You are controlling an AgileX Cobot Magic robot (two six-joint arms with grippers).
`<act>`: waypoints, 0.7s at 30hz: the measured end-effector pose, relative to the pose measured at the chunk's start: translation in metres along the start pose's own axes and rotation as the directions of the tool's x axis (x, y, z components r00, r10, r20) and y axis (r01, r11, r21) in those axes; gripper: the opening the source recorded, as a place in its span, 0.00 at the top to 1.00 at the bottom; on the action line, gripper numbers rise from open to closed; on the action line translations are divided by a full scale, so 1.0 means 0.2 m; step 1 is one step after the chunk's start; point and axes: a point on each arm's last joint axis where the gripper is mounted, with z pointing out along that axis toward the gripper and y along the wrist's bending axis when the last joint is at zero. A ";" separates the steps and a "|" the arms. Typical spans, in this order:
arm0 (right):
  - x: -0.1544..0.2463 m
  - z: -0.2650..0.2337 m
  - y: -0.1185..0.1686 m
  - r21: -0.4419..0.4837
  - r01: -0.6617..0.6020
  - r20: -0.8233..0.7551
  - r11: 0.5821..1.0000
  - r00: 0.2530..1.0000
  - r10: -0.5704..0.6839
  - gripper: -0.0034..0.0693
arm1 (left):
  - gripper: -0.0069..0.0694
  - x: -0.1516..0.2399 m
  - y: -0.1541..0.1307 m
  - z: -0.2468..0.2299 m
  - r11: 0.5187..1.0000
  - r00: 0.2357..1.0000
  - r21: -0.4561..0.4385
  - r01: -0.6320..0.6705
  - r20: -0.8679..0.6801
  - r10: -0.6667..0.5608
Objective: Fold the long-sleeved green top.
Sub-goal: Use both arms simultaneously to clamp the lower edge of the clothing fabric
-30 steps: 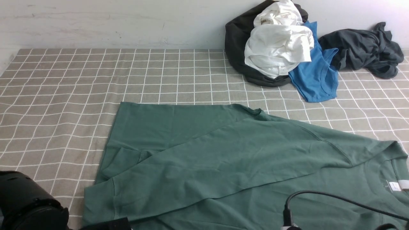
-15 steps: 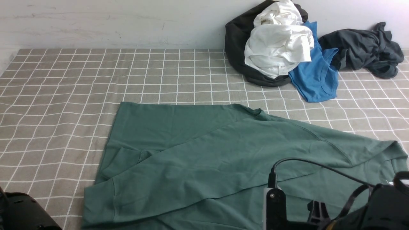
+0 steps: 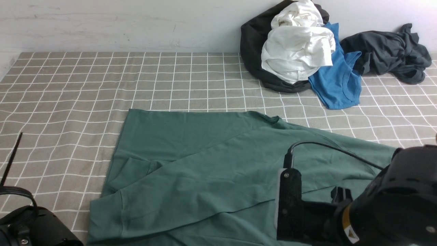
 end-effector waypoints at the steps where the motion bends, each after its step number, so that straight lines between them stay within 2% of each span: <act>1: 0.01 -0.01 -0.03 -0.001 -0.036 0.007 0.999 0.999 0.036 0.93 | 0.26 -0.01 0.00 0.01 1.000 1.000 0.004 -0.006 -0.002 0.006; 9: 0.05 -0.01 -0.09 -0.015 -0.138 0.015 0.990 0.990 0.138 0.93 | 0.26 -0.02 0.01 0.02 1.000 1.000 -0.008 -0.018 0.017 0.018; 12: 0.05 -0.01 -0.10 -0.018 -0.145 0.019 0.989 0.989 0.145 0.93 | 0.30 -0.03 0.02 0.02 1.000 0.999 -0.026 -0.018 0.042 0.019; 15: 0.05 -0.01 -0.10 -0.013 -0.146 0.031 0.989 0.989 0.146 0.93 | 0.45 -0.04 0.03 0.02 0.998 0.998 -0.054 -0.018 0.059 0.021; 17: 0.05 -0.01 -0.10 -0.013 -0.146 0.031 0.989 0.989 0.146 0.93 | 0.61 -0.05 0.04 0.00 0.997 0.998 -0.071 -0.006 0.055 0.010; 18: 0.05 -0.01 -0.10 -0.013 -0.146 0.031 0.989 0.989 0.146 0.93 | 0.62 -0.05 0.05 0.00 0.997 0.998 -0.075 -0.006 0.054 0.010; 19: 0.05 -0.01 -0.10 -0.013 -0.146 0.031 0.989 0.989 0.146 0.93 | 0.74 -0.05 0.06 -0.01 0.996 0.999 -0.086 0.011 0.048 -0.007; 21: 0.05 -0.01 -0.10 -0.013 -0.146 0.031 0.989 0.989 0.146 0.93 | 0.86 -0.07 0.08 -0.05 0.993 0.999 -0.115 0.031 0.038 -0.027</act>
